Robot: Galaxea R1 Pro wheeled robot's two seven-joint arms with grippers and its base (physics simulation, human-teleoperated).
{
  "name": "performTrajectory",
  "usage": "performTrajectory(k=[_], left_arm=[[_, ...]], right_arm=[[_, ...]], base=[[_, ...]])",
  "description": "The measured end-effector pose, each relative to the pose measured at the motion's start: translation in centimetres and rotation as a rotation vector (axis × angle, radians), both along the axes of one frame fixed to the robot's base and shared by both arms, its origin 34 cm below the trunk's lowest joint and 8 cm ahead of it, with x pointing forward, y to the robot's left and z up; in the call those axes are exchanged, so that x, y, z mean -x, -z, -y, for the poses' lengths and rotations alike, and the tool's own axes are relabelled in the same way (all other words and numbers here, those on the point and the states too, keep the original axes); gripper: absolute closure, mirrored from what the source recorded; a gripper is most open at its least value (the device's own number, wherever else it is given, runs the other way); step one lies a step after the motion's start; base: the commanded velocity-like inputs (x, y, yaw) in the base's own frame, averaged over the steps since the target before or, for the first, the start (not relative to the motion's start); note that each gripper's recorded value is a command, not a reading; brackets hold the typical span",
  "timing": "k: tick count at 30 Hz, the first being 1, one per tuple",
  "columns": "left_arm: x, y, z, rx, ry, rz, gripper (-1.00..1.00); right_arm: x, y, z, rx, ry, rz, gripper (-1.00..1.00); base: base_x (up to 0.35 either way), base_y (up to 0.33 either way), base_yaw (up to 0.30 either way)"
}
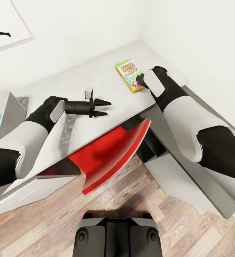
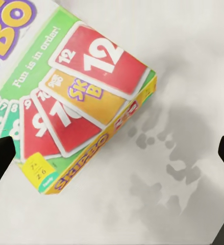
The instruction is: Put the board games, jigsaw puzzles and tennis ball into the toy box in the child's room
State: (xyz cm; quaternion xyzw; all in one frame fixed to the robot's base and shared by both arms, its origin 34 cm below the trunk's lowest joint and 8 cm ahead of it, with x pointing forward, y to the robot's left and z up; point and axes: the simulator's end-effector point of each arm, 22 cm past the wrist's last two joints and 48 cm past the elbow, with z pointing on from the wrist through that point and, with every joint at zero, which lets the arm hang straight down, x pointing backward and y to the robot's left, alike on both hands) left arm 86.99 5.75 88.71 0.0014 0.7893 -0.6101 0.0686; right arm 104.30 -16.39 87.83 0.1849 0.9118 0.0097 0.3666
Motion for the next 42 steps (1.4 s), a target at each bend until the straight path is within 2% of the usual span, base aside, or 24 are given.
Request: performTrajectory(k=[17, 39, 42], left_arm=[[-0.3, -2.0, 0.0, -0.002, 0.000, 0.026, -1.00], [-0.2, -2.1, 0.0, -0.003, 0.001, 0.028, -1.00], [-1.2, -4.6, 1.1, 0.052, -0.002, 0.059, -1.00]], right_arm=[[-0.3, -2.4, 0.0, -0.001, 0.001, 0.026, -1.00], [-0.3, -2.7, 0.0, -0.002, 0.000, 0.029, -1.00], [-1.2, -4.4, -0.2, 0.002, -0.018, 0.056, -1.00]], base=[[0.102, 0.053, 0.008], [0.040, 0.020, 0.003], [0.000, 0.000, 0.000]])
